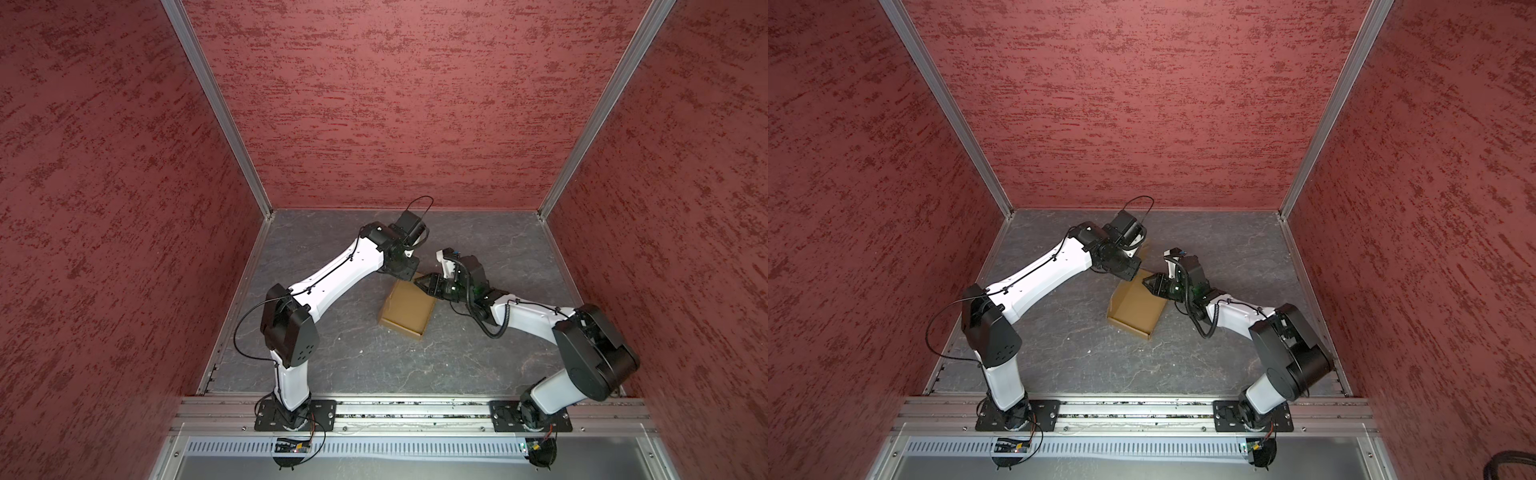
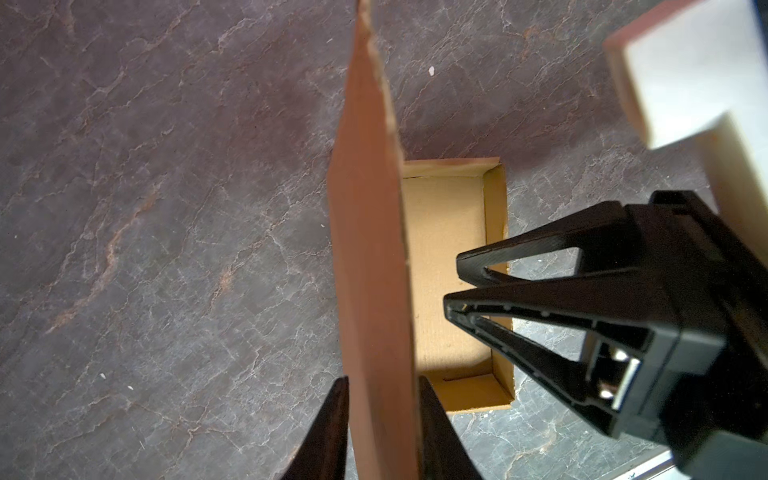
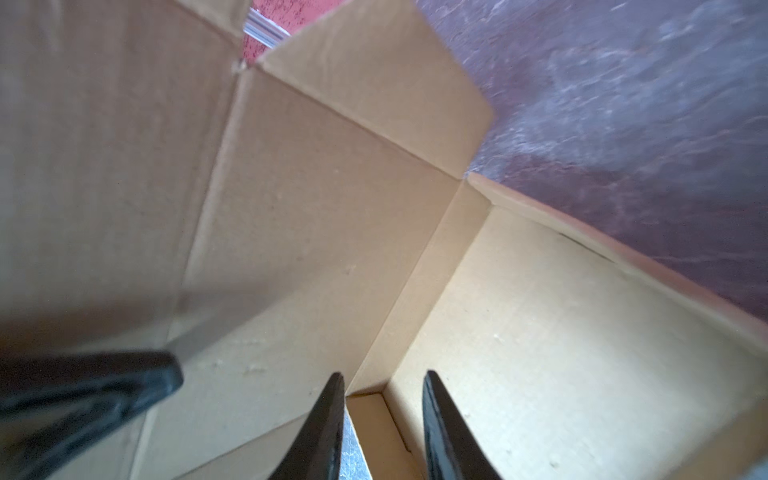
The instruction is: Fold the paper box
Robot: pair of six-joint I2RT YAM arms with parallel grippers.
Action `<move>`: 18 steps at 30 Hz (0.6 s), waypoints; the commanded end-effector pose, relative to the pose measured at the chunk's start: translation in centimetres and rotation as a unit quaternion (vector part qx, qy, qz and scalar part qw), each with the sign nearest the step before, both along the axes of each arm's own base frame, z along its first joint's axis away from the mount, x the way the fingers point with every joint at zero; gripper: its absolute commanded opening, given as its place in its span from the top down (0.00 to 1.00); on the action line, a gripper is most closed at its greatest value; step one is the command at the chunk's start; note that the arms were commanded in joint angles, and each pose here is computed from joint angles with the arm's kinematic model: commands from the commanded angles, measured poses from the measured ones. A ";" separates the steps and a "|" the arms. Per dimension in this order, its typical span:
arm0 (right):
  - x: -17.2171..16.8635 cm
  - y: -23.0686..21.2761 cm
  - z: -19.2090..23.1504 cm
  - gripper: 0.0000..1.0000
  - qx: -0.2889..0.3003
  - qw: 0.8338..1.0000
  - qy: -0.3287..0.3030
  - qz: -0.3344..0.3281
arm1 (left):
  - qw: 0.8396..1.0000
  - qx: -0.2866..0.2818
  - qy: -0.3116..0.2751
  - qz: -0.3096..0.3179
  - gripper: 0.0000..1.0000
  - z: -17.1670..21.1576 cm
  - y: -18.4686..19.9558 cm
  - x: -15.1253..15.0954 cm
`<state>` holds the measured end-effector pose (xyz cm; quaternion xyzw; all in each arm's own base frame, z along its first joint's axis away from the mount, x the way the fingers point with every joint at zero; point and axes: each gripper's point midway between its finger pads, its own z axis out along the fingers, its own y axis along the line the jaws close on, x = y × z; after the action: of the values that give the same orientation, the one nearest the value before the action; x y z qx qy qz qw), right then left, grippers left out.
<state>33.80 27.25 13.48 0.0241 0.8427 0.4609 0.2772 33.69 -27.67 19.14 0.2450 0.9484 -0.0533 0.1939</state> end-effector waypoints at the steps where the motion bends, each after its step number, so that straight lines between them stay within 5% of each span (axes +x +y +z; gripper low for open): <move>1: 0.3 -1.6 1.4 0.67 0.003 1.000 -0.019 -0.020 | 1.000 -0.003 -0.003 -0.020 0.79 0.4 -0.5 0.4; 18: 0.5 -6.4 2.3 0.67 -0.017 0.997 -0.032 -0.071 | 0.996 0.019 -0.041 -0.073 0.97 1.8 -0.2 0.9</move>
<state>34.28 21.75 15.93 0.0563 0.8348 0.4378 0.3291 34.22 -28.03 20.12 0.3000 0.9300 -0.0458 0.2075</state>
